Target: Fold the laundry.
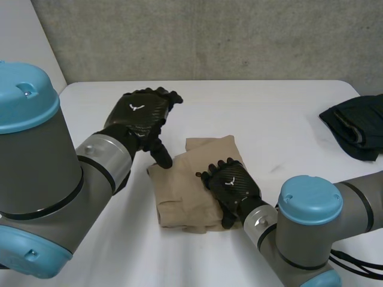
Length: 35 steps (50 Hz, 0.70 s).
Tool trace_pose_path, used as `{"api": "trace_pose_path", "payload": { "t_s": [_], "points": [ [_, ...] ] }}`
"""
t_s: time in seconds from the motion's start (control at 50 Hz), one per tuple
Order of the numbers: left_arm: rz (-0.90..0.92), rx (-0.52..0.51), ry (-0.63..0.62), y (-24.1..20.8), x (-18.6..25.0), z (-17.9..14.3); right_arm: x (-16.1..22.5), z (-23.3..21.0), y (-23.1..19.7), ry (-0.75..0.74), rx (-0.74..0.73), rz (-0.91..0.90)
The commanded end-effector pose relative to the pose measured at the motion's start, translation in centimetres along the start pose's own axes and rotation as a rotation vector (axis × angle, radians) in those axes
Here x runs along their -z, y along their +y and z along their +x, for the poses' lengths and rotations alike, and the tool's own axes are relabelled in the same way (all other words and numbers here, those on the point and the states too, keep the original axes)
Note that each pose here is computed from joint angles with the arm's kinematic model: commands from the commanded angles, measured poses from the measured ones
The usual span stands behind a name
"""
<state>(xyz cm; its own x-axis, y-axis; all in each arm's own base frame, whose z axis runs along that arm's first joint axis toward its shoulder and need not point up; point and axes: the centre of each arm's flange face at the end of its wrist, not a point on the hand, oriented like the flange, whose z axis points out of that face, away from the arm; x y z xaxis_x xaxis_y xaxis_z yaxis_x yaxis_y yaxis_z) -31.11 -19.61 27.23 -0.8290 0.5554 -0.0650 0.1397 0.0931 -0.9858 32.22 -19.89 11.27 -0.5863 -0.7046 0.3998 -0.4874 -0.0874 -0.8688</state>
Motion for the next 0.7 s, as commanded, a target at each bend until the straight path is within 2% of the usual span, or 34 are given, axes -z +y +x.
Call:
{"api": "trace_pose_path", "payload": {
  "t_s": [0.02, 0.12, 0.7],
  "points": [
    [0.004, -0.004, 0.172, 0.0, 0.3, 1.8, -0.7, 0.0, 0.1, 0.000, 0.024, 0.002],
    [0.008, -0.002, 0.255, -0.1, 0.4, 2.4, -0.9, 0.0, 0.0, -0.002, 0.041, 0.007],
    [0.021, 0.002, 0.234, -0.5, 0.0, 1.8, 1.4, -0.1, 0.0, -0.022, 0.024, -0.051]
  ]
}}
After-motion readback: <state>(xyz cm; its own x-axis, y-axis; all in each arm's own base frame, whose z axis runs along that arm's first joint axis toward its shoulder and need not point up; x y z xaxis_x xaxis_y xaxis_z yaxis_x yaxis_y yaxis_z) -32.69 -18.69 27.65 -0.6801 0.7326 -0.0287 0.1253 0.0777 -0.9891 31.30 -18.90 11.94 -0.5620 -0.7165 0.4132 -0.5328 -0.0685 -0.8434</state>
